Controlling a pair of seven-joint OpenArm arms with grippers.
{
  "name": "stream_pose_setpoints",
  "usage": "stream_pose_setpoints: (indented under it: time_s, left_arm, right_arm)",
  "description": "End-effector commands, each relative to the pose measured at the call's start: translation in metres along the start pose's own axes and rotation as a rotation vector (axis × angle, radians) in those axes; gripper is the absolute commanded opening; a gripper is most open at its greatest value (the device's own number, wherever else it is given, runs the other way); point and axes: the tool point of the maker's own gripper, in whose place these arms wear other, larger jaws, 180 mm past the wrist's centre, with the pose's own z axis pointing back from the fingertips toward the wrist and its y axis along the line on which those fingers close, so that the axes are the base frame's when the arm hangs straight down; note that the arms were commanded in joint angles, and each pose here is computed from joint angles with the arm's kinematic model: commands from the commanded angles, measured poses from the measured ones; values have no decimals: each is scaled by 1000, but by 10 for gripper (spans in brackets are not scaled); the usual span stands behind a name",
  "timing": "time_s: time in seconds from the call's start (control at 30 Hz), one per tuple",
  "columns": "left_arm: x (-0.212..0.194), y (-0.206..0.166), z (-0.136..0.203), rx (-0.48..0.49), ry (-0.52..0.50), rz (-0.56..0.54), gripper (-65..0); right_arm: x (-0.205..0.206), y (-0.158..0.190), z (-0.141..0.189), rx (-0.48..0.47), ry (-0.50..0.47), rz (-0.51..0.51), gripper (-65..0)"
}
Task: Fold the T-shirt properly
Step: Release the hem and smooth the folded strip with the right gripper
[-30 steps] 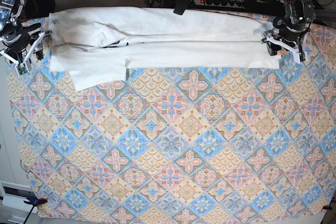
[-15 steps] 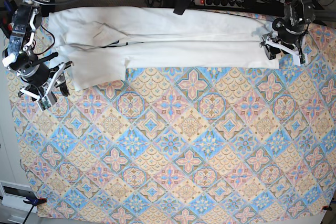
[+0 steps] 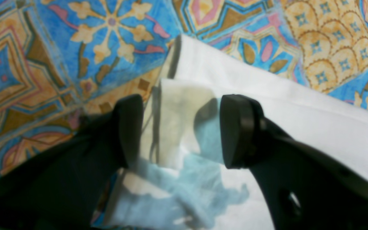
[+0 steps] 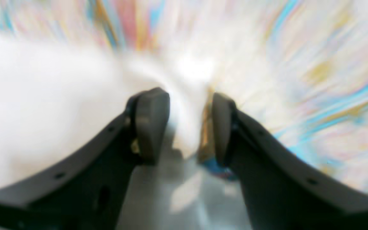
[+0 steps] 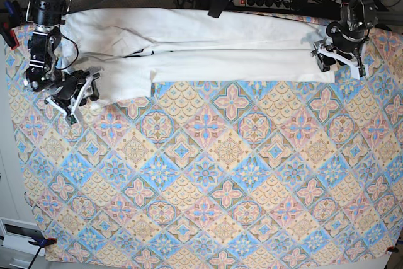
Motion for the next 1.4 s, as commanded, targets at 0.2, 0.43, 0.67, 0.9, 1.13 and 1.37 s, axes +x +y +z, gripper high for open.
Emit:
stream_pose_setpoints:
  time_s: [0.2, 0.43, 0.67, 0.9, 1.13, 1.37]
  left_arm:
    - [14, 2, 3, -1, -40, -15, -270]
    - [21, -2, 0, -8, -54, -14, -270]
    - [22, -2, 0, -9, -55, -14, -270]
    - [23, -3, 0, -10, -59, -14, -270]
    - [30, -5, -3, -14, -73, -11, -270]
    - [31, -4, -3, -11, -75, -13, -271]
  right_arm:
    - [1, -4, -11, 26, -39, -48, -397]
    - [-11, 16, -20, 73, 14, -3, -407]
    - [-12, 25, -23, 94, 29, 22, -650]
    - [20, 18, 11, 22, -51, 110, -643]
    - [23, 27, 61, -38, -72, 179, -643]
    - [3, 43, 104, -55, -52, 196, -643]
